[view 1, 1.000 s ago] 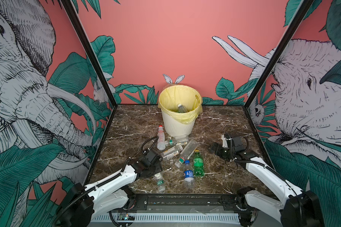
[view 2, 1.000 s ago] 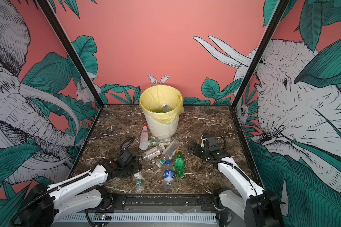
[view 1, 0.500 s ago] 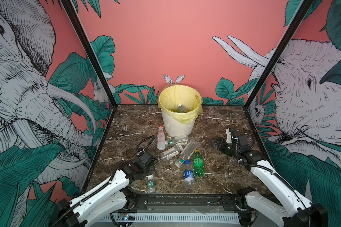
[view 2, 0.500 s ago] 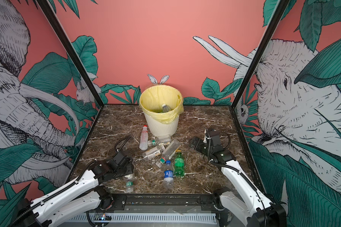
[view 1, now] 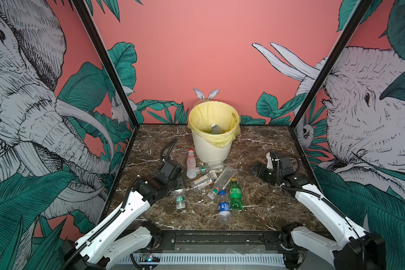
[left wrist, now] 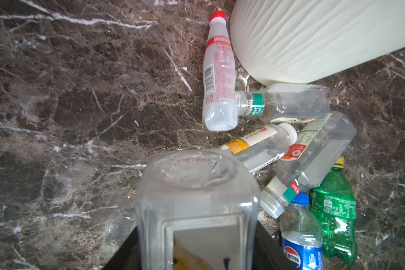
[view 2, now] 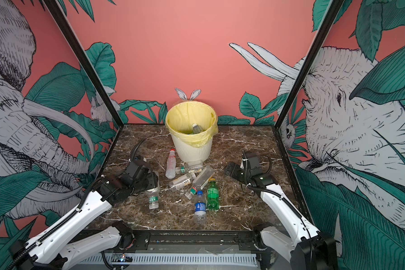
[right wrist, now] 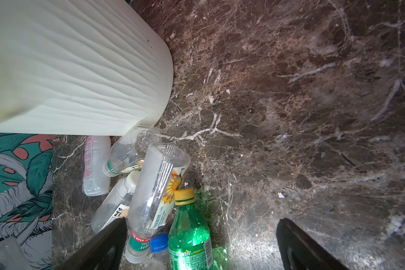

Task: Throw the plastic bottles in the bin
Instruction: Pick up the plastic bottle from the bottom-center of the table, then throw the plastic bottle into the trash bin.

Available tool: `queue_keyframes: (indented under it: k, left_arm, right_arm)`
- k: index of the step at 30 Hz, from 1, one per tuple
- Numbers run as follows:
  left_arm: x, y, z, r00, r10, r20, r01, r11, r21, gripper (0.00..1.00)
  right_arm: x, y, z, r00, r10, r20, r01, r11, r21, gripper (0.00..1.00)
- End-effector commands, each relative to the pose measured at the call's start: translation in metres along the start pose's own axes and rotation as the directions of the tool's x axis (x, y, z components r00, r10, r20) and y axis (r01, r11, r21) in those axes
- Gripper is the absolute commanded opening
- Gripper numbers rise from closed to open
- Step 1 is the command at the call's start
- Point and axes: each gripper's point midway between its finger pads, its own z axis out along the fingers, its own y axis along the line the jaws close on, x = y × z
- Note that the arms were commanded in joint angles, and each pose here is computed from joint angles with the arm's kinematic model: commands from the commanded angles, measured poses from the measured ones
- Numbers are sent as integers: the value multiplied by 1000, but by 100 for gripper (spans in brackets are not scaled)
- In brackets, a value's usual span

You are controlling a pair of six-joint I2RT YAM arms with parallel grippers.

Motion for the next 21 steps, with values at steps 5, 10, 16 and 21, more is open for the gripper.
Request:
queue_keyframes:
  k: [5,10,16,21]
  left_arm:
    - [-71,-39,-38,986,53,161,-70,992,106,56]
    - [-112,-63,-59,966,67,251,-108,982,154,56]
    - [-156,-84,-76,942,48,333,-125,969,213,56]
    - [-181,-99,-87,916,21,400,-144,949,280,56]
  right_arm:
    - [-18,17,0,999,-26,27,27,999,-24,99]
    - [-23,20,1,999,-31,32,32,999,-24,99]
    - [-26,22,3,999,-33,29,34,999,-27,99]
    - [-30,26,1,999,-35,42,36,999,-32,99]
